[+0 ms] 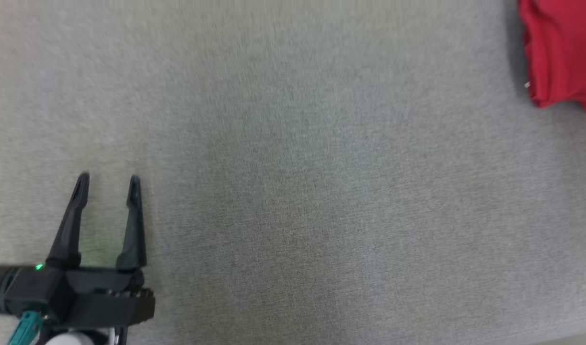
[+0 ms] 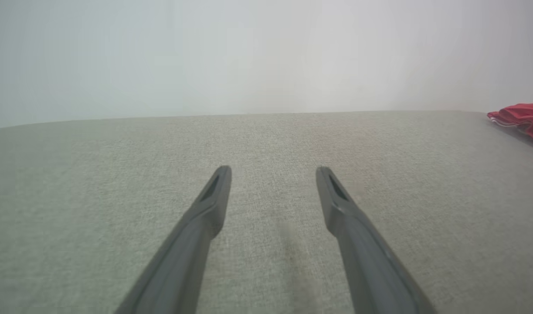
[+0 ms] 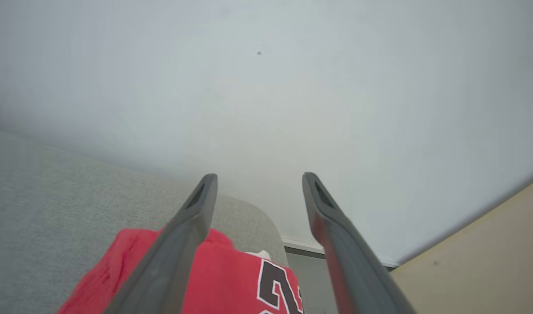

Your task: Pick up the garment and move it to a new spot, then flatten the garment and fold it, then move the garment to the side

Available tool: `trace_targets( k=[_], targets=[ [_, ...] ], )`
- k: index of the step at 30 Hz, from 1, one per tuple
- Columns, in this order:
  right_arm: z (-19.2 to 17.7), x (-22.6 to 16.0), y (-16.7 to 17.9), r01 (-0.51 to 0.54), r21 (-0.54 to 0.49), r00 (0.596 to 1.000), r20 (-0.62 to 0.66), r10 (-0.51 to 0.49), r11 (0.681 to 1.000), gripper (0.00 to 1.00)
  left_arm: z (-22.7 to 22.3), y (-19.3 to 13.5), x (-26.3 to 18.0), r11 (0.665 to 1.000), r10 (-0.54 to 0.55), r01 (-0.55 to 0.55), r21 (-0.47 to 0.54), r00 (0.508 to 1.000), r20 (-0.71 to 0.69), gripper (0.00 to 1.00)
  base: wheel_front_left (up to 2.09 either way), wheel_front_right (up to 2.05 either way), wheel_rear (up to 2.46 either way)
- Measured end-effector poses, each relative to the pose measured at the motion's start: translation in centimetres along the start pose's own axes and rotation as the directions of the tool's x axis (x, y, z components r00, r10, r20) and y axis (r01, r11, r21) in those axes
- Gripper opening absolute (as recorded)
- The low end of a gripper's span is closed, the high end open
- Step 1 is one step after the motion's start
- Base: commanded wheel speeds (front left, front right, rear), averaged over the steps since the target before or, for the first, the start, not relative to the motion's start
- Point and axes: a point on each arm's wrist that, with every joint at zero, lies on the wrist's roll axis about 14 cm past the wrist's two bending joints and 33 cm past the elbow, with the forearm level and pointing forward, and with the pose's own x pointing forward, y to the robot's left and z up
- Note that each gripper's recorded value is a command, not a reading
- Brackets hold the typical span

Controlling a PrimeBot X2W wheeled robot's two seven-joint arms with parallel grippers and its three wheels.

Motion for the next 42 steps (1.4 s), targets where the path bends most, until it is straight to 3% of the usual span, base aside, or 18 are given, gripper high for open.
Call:
trace_targets(
  k=[11, 28, 37, 42],
  targets=[
    [5.7, -5.6, 6.6, -0.139, 0.197, 0.971, 0.221, 0.094, 0.971, 1.0, 3.7, 3.2, -5.6, 0.991, 0.131, -0.131, 0.019, 0.991, 0.023, 1.0, 0.0, 0.0, 0.0],
    [2.8, -18.8, 15.2, -0.222, 0.467, 0.958, 0.27, 0.101, 0.856, 1.0, 6.7, 5.7, -13.9, 0.966, 0.255, -0.257, 0.011, 0.965, 0.066, 1.0, 0.0, 0.0, 0.0],
    [4.5, -21.7, 18.2, -0.252, 0.546, 0.943, 0.323, 0.077, 0.799, 1.0, 7.4, 5.8, -15.3, 0.962, 0.274, -0.274, -0.014, 0.957, 0.092, 1.0, 0.0, 0.0, 0.0],
    [4.5, -22.6, 19.7, -0.264, 0.554, 0.943, 0.321, 0.09, 0.79, 1.0, 7.8, 5.5, -15.0, 0.966, 0.26, -0.259, -0.016, 0.96, 0.104, 1.0, 0.0, 0.0, 0.0]
  ],
)
